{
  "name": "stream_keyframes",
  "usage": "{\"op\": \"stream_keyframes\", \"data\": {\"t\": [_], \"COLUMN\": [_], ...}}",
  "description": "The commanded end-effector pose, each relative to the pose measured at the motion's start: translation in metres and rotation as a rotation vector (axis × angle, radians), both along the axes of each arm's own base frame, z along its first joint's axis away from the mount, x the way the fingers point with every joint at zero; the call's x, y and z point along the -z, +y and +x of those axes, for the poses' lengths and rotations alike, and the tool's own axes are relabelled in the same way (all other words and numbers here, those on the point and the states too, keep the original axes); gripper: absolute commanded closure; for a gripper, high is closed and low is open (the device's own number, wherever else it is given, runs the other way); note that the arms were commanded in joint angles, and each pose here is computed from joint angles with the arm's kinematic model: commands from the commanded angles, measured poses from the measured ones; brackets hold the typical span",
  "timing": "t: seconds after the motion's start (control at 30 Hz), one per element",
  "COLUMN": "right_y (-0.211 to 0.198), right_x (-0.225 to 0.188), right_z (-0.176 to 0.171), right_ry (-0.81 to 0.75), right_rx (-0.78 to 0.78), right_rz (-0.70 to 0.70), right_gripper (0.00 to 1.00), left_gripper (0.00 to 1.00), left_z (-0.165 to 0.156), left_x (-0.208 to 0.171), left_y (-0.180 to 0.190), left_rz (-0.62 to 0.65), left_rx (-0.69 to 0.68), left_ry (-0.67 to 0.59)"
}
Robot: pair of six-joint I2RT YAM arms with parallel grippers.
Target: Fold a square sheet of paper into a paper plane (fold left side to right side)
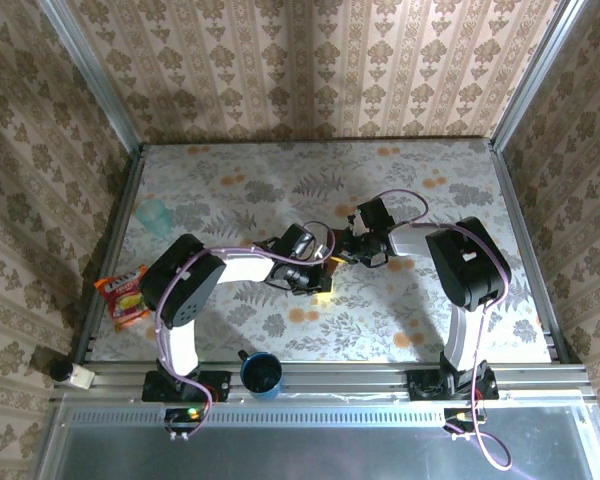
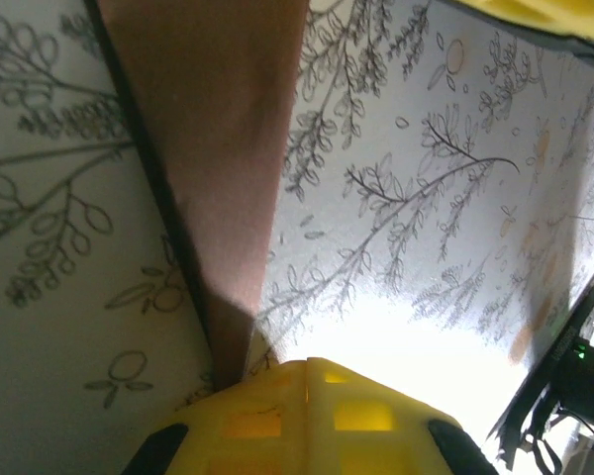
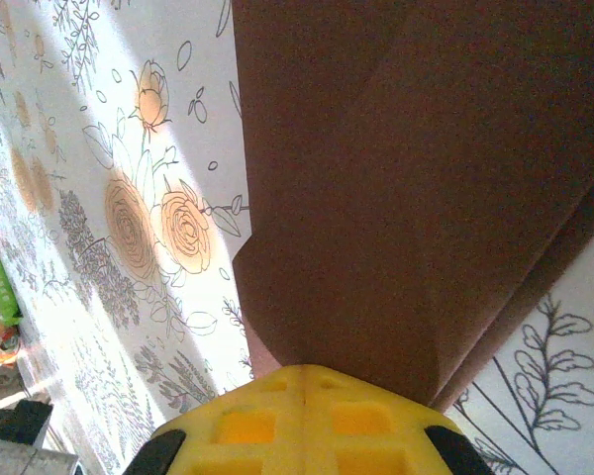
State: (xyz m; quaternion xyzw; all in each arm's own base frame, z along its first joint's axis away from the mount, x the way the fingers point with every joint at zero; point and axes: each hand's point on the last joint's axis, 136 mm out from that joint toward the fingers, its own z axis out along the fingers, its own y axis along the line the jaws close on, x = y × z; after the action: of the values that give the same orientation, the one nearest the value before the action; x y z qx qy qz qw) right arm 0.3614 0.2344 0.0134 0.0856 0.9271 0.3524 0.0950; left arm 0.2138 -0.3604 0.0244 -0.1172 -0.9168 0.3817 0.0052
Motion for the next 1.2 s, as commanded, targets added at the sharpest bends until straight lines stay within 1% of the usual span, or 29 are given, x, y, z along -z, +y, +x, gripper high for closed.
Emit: {"op": "stream_keyframes", "data": {"t": [0.0,0.17,0.23,0.27,0.5,0.7,0.87,1.0,1.07,1.17], "right_y": [-0.023,-0.021,-0.02,-0.02,-0.018,-0.011,0.0,0.001,-0.003,-0.009], "right_x": [0.043,0.039,0.039,0.039,0.036,0.025,0.002,-0.016,-0.021,-0.021], "right_z": [-0.028,-0.026,-0.025,-0.025,-0.023,-0.016,-0.001,0.018,0.025,0.031], "right_ry": [0.136,0.128,0.128,0.127,0.126,0.106,0.058,0.019,0.003,-0.005], "right_rx": [0.021,0.022,0.024,0.024,0.027,0.023,0.017,0.051,0.062,0.067], "right_rz": [-0.147,-0.139,-0.137,-0.136,-0.133,-0.091,-0.02,0.087,0.104,0.089], "right_gripper": [1.0,1.0,1.0,1.0,1.0,1.0,1.0,1.0,1.0,1.0], "left_gripper": [1.0,1.0,1.0,1.0,1.0,1.0,1.0,1.0,1.0,1.0], "left_z": [-0.006,0.013,0.021,0.02,0.029,0.022,0.012,0.003,0.001,0.001], "left_x": [-0.016,-0.042,-0.044,-0.044,-0.023,0.006,0.029,0.041,0.044,0.044], "left_y": [0.001,0.0,0.0,-0.002,-0.007,0.001,0.013,0.021,0.023,0.023], "left_rz": [-0.029,-0.092,-0.096,-0.106,-0.081,-0.015,0.065,0.096,0.104,0.104], "left_rx": [-0.005,-0.033,-0.037,-0.015,0.008,0.012,0.006,0.005,0.005,0.002], "left_ry": [0.028,-0.016,-0.03,-0.013,0.005,0.035,0.048,0.065,0.069,0.067]}}
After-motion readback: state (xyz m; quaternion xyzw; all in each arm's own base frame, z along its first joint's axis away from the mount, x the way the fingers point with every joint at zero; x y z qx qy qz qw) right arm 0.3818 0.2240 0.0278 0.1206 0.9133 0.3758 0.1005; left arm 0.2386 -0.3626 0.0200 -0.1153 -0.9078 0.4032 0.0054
